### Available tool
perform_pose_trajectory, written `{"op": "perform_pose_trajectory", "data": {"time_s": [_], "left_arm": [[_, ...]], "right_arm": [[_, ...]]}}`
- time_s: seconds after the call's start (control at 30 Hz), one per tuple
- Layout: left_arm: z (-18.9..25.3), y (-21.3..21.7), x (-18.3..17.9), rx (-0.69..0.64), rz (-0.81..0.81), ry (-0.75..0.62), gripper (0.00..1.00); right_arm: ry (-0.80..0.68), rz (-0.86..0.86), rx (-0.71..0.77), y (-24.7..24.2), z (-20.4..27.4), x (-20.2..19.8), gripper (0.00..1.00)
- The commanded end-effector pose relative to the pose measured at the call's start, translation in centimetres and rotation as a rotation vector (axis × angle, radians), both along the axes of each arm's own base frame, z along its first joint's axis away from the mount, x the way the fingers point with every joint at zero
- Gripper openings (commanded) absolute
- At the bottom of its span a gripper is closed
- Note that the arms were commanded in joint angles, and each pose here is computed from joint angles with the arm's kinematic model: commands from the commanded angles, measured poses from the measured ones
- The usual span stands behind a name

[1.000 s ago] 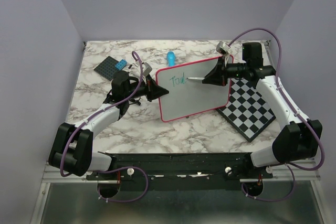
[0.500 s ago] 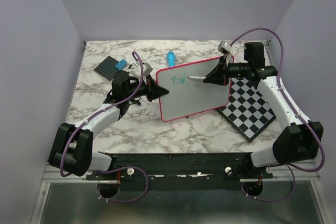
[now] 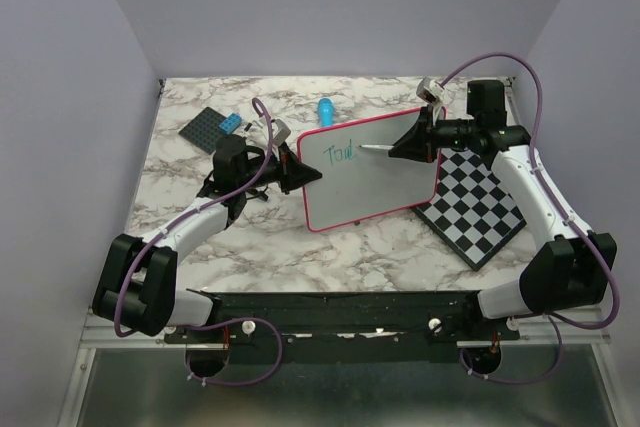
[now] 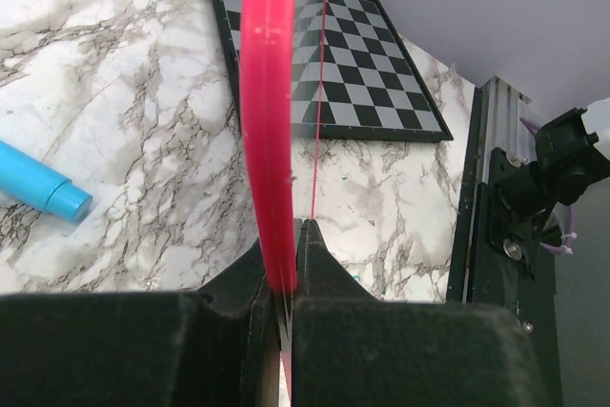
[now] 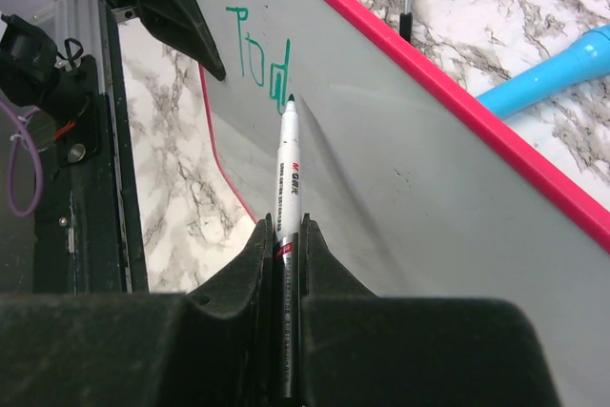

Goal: Write a sentence on the whiteboard

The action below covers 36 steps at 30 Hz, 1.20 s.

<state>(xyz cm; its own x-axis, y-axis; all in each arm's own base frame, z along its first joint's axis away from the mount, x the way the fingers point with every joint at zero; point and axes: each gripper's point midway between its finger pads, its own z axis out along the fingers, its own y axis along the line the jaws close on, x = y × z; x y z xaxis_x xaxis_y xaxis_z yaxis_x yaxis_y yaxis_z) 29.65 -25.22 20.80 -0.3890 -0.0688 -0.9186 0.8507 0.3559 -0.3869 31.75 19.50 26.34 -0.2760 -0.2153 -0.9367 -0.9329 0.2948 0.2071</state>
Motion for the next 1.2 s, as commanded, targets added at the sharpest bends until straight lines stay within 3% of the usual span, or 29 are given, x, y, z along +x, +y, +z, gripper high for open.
{"op": "perform_pose_trajectory", "data": {"time_s": [0.0,1.17], "left_arm": [[-2.10,0.69,1.04,0.083,0.054,-0.014,0.00],[-2.24,0.61,0.95,0.091,0.051,-0.013,0.00]], "right_arm": [[-0.046,0.008,0.021,-0.12,1.69,-0.16,0.00],[-0.040,0.002,0.014,-0.25,0.91,0.19,0.01]]}}
